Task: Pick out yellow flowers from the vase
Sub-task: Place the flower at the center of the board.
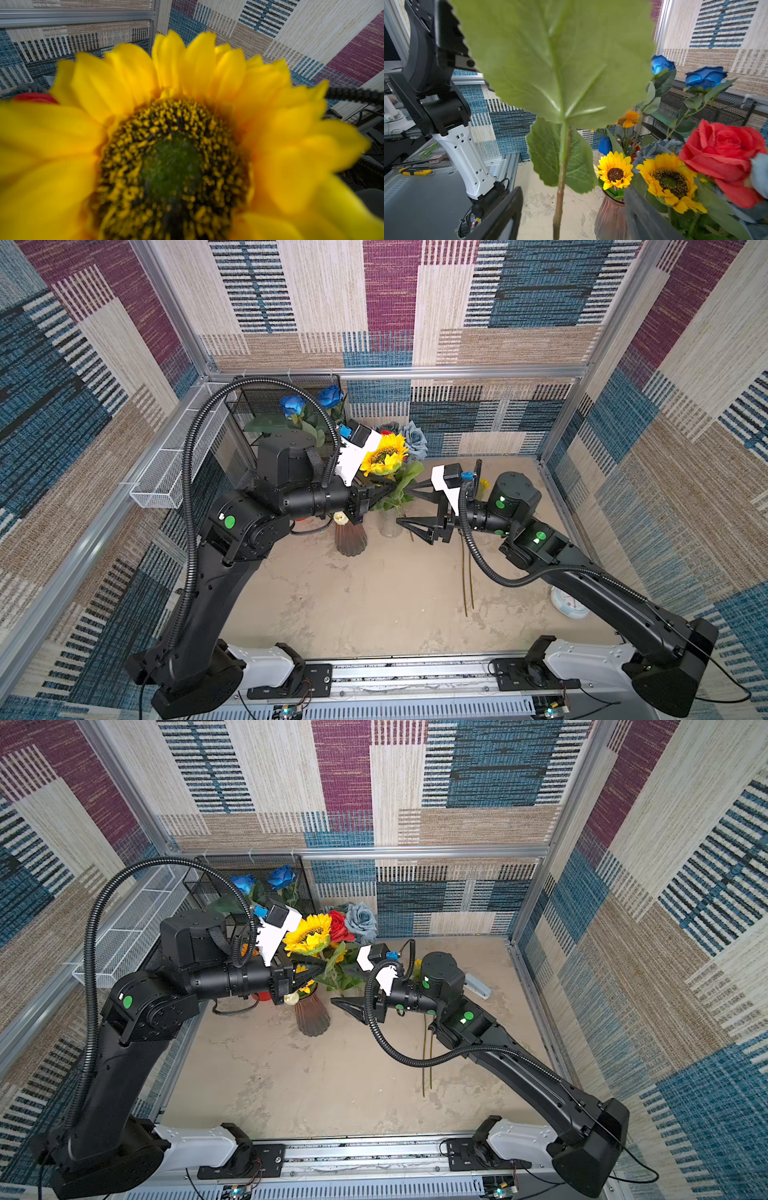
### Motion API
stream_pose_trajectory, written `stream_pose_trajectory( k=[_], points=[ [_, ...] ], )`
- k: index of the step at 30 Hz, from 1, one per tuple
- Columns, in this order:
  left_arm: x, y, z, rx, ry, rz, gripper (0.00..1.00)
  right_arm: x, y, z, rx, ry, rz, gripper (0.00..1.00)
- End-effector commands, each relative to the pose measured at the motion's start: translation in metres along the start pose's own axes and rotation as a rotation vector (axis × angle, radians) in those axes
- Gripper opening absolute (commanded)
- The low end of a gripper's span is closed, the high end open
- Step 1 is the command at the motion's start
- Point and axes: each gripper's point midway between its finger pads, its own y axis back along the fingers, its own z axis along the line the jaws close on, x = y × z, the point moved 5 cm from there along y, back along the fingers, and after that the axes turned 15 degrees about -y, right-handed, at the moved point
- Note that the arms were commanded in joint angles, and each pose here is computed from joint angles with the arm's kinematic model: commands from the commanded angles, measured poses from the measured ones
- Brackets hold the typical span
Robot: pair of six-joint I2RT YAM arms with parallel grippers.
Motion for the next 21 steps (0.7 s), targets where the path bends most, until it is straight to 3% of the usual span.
stream_pose_trajectory(
  k=[1, 5, 8, 13, 17, 21],
  points=[
    [-0.006, -0.002, -0.002, 0.029, -0.023, -0.035, 0.05, -0.005, -0.004, 0.005, -0.039, -0.007, -0.006, 0.70],
    [-0.004, -0.008, 0.000, 0.031, -0.015, -0.036, 0.05, -0.004, -0.007, 0.005, -0.039, -0.016, -0.002, 0.66],
    [-0.002, -0.014, 0.003, 0.032, -0.005, -0.039, 0.05, -0.003, -0.008, 0.003, -0.041, -0.024, 0.005, 0.49],
    [0.000, -0.021, 0.005, 0.047, 0.003, -0.036, 0.05, 0.001, -0.010, 0.002, -0.036, -0.035, 0.020, 0.37],
    [0.002, -0.026, 0.006, 0.057, 0.007, -0.029, 0.05, 0.003, -0.010, 0.001, -0.034, -0.046, 0.028, 0.17],
    [0.002, -0.029, 0.007, 0.061, 0.004, -0.030, 0.05, 0.003, -0.011, 0.001, -0.036, -0.051, 0.028, 0.14]
  ],
)
